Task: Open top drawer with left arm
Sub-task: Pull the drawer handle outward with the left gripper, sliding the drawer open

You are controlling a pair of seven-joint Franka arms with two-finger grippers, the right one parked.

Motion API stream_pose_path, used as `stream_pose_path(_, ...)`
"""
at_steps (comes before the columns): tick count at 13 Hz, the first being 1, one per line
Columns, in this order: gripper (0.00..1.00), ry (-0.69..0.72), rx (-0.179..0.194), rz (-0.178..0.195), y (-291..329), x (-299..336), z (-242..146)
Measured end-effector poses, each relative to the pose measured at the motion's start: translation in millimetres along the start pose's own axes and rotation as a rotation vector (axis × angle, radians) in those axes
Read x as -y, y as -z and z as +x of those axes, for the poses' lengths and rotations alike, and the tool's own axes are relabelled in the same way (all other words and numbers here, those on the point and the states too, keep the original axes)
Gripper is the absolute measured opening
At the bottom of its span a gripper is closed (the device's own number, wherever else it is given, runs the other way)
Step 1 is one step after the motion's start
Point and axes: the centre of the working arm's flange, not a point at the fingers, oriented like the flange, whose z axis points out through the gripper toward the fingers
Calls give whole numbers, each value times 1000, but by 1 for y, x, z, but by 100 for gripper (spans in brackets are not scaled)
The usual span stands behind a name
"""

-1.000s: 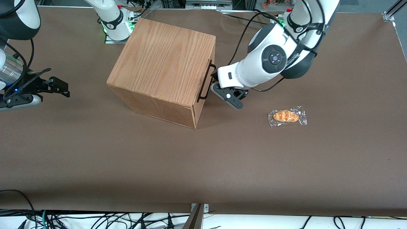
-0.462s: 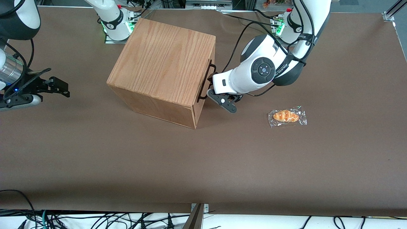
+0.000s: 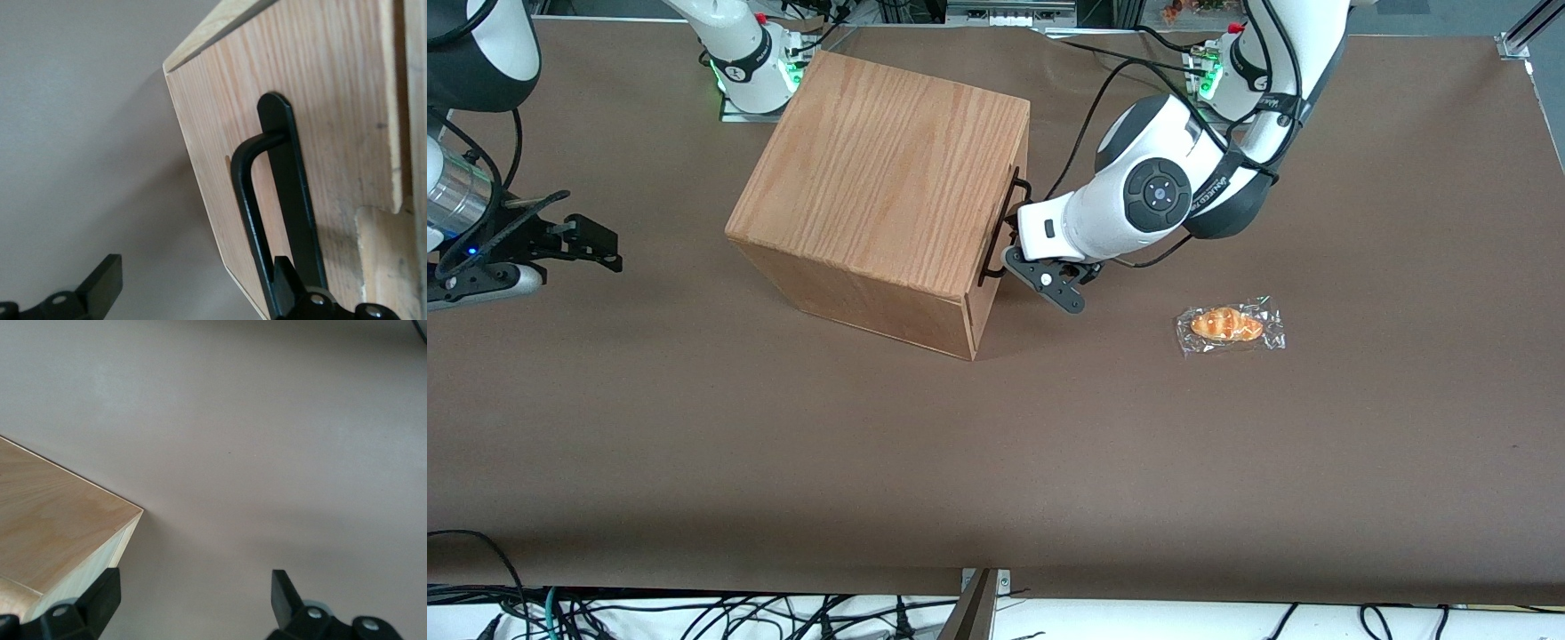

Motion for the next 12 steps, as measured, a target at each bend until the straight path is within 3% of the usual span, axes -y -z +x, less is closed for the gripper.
stream_pose_path(4,100,-5,13,-1,-9,-3,1)
stream_pose_path(12,100,-19,24,53,-13,7,2)
